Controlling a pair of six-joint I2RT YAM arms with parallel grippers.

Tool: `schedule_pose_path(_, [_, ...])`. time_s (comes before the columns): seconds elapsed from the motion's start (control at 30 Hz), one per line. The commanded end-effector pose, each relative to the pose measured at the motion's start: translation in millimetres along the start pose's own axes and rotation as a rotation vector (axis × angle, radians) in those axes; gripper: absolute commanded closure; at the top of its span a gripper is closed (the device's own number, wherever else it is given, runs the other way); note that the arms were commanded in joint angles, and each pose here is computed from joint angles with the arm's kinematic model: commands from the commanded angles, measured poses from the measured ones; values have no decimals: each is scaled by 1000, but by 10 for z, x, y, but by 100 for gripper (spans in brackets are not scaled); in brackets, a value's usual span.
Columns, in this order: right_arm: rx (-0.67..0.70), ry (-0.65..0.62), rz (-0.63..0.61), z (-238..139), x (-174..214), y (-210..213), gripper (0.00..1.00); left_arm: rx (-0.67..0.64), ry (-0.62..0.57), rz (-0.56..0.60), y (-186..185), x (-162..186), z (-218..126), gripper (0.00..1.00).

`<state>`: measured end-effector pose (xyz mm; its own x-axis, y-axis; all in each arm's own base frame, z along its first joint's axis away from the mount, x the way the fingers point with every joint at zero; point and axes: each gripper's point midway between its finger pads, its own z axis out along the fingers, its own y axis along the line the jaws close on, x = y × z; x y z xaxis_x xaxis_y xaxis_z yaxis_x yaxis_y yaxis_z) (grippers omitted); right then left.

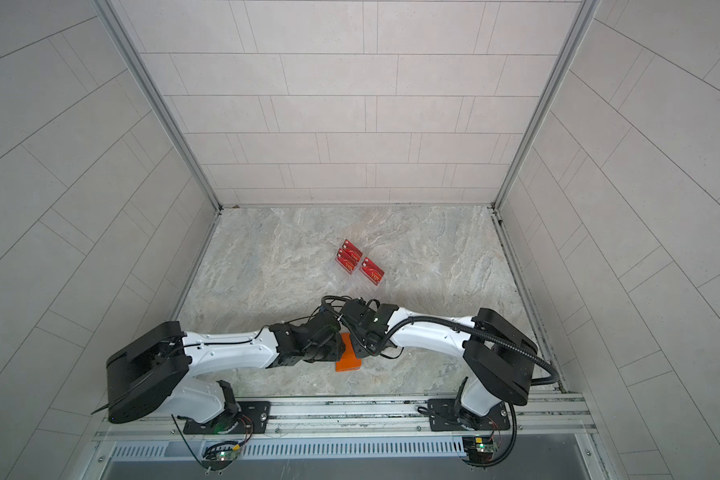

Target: Put the credit cards into the card holder

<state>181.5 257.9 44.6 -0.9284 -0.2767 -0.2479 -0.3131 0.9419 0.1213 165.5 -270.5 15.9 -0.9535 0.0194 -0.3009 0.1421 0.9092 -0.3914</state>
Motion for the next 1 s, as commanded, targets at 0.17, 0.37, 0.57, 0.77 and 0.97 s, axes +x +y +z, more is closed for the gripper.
schedule_pose_path(0.17, [-36, -4, 8, -60, 13, 54, 66, -179, 168, 4, 557, 492, 100, 60])
schedule_pose_path(0.37, [-21, 18, 5, 30, 54, 44, 63, -178, 173, 2, 560, 506, 101, 60])
schedule_pose_path(0.57, [8, 21, -2, 42, 77, -20, 79, -179, 174, 1, 565, 505, 95, 60])
schedule_pose_path(0.77, [26, 13, -22, -21, 49, -61, 89, -178, 179, 8, 549, 505, 98, 59])
schedule_pose_path(0.97, [17, 9, -12, -63, 33, -122, 94, -192, 180, 10, 581, 510, 88, 59])
